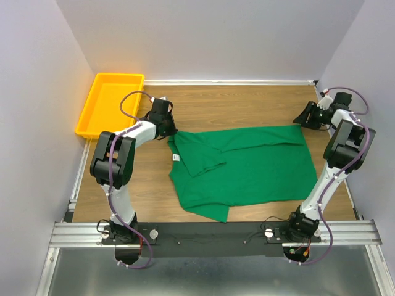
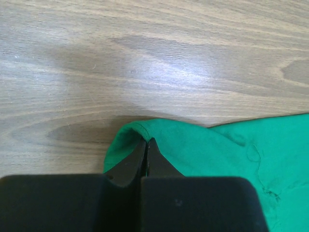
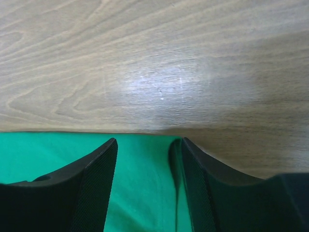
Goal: Fold and stack the t-shirts
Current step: Fold the tshirt
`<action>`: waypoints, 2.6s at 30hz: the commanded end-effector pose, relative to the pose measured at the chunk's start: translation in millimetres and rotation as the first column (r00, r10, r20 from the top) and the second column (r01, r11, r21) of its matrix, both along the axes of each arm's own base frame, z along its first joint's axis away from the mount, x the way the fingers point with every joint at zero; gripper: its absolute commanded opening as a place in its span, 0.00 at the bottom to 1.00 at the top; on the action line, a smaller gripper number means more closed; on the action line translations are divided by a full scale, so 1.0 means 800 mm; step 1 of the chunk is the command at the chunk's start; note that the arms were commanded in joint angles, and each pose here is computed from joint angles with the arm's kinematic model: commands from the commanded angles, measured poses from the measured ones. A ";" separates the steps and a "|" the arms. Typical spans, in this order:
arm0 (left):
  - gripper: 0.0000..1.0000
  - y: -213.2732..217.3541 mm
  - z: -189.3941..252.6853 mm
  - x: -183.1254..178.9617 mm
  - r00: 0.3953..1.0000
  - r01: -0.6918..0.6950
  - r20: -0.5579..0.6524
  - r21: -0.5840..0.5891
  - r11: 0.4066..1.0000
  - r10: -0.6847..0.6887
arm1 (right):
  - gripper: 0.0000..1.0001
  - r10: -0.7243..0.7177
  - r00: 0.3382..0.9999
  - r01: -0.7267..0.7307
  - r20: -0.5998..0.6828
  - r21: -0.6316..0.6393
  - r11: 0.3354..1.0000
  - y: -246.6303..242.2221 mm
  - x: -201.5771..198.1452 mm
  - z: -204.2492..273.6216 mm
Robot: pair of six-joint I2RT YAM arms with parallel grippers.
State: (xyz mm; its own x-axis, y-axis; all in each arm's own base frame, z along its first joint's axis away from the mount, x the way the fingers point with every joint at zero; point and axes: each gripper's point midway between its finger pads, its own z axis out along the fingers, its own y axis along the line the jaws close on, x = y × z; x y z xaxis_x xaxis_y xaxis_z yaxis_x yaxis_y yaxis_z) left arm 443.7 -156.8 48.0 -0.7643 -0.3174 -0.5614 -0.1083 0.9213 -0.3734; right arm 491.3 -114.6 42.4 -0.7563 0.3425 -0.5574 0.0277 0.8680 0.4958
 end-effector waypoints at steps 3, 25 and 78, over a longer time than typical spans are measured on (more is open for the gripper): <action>0.00 -0.002 -0.013 0.002 1.000 0.009 -0.012 -0.021 1.000 -0.010 | 0.53 -0.006 0.999 0.005 -0.047 -0.021 1.000 -0.001 -0.007 -0.017; 0.00 0.013 0.003 0.047 0.999 -0.035 0.017 -0.047 0.998 0.036 | 0.01 -0.090 0.995 0.091 0.034 -0.044 0.995 -0.037 0.062 0.012; 0.88 0.131 0.272 -0.202 0.783 -0.004 0.613 -0.169 0.986 0.108 | 0.65 0.997 -0.036 -0.791 -0.074 -0.607 -0.073 0.517 -0.365 0.008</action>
